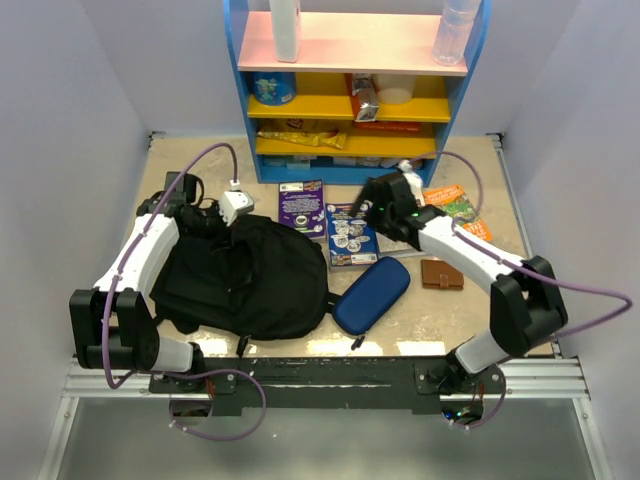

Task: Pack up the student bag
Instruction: Pick up the stationery from the center of the board.

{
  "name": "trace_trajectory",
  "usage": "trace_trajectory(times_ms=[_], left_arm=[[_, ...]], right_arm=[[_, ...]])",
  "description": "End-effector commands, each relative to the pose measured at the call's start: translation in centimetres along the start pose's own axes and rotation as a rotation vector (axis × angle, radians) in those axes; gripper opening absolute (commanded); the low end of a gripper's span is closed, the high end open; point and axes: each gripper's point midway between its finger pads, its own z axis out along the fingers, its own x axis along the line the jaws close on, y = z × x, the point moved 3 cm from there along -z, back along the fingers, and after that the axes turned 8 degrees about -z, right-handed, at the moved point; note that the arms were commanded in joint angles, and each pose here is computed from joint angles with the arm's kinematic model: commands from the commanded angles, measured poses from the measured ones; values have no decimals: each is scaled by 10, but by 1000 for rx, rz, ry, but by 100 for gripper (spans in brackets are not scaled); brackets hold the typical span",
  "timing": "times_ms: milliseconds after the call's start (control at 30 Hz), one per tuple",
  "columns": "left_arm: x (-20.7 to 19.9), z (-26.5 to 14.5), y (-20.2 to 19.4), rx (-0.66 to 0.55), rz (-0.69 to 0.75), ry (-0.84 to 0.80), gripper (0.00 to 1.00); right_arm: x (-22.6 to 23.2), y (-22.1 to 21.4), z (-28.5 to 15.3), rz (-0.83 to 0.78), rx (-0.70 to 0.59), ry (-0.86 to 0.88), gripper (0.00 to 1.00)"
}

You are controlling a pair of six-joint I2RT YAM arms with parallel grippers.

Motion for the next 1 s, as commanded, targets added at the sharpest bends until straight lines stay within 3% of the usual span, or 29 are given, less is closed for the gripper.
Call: trace_trajectory(times_ms=[0,100,367,500,967], left_arm=[[7,-8,16,-57,45,23,0],[8,-7,16,-53,50,26,0],[7,-7,15,-49,58,20,0],[6,-5,15,-49,58,7,0],[4,-4,9,-37,72,0,0]], right_arm=[[-97,-14,-31,113,12,-421,99],[-138,-10,-53,211,-4,-567,99],[-185,-33,-88,395,-45,-701,97],[-201,-41,-97,500,-131,-732,96],[-248,-28,-83,559,-151,-925,97]])
